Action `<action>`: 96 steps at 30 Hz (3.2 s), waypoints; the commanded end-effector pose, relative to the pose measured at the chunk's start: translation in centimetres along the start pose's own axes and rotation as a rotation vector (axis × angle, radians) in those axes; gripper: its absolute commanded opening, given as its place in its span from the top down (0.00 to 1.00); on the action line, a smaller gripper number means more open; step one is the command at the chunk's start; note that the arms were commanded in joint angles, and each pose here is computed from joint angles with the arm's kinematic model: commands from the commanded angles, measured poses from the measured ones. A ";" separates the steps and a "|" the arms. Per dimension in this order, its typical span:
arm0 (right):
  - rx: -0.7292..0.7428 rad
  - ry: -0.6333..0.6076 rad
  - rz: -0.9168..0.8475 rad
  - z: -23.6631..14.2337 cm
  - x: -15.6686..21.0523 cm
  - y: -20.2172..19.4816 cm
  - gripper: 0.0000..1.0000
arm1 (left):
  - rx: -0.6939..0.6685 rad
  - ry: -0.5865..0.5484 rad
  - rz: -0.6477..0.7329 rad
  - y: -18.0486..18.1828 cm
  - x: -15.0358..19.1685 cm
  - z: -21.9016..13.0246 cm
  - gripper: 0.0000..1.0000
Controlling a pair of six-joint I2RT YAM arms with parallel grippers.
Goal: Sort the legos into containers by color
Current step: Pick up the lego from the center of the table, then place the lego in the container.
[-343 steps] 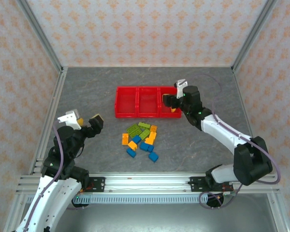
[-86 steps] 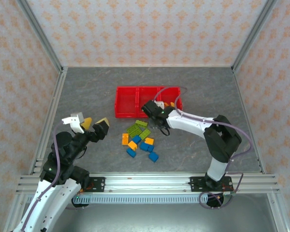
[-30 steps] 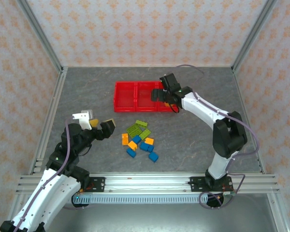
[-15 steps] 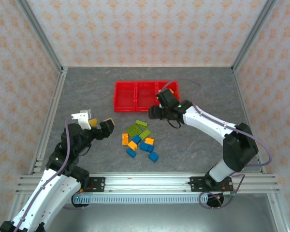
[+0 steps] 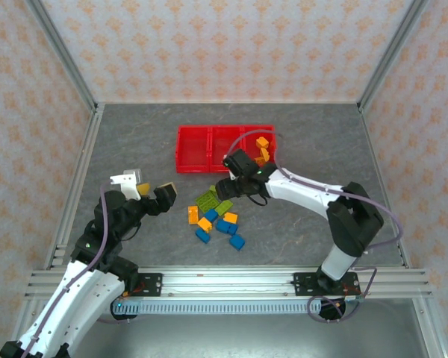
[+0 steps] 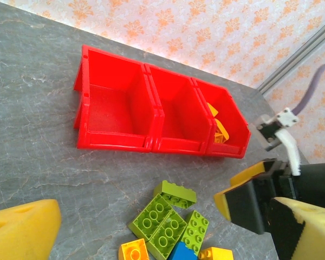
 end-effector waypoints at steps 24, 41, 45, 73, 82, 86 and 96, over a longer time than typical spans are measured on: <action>0.132 0.129 -0.398 6.2 -0.3 -0.4 0.42 | -0.042 -0.001 0.010 0.5 -0.2 0.1 0.01; 0.145 0.171 -0.412 7.1 0.1 -0.6 0.76 | -0.043 -0.011 0.012 0.5 -0.3 -0.1 0.01; 0.131 0.152 -0.392 6.1 -0.1 -0.3 0.80 | -0.041 -0.009 0.012 0.5 -0.3 -0.1 0.01; 0.180 -0.282 0.103 -2.2 -16.8 -2.0 0.79 | -0.022 -0.007 0.015 0.2 -0.3 -0.1 0.01; 0.208 -0.231 0.153 2.1 -16.0 -3.1 0.76 | -0.023 -0.009 0.014 0.2 -0.3 -0.1 0.01; 0.209 -0.225 0.169 2.8 -15.4 -3.4 0.72 | -0.021 -0.009 0.015 0.2 -0.3 -0.1 0.01; 0.207 -0.235 0.206 2.5 -15.3 -3.5 0.54 | -0.016 -0.018 0.014 0.1 -0.4 -0.3 0.01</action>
Point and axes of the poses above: each hand's point on the last joint's axis, 136 mm out from that joint toward the fingers, its own z axis out along the fingers, its own y axis along the line the jaws close on, x = y × z, the point moved 1 cm from there along -z, back along the fingers, and after that the axes turned 7 degrees about z, right-handed, at the moved point
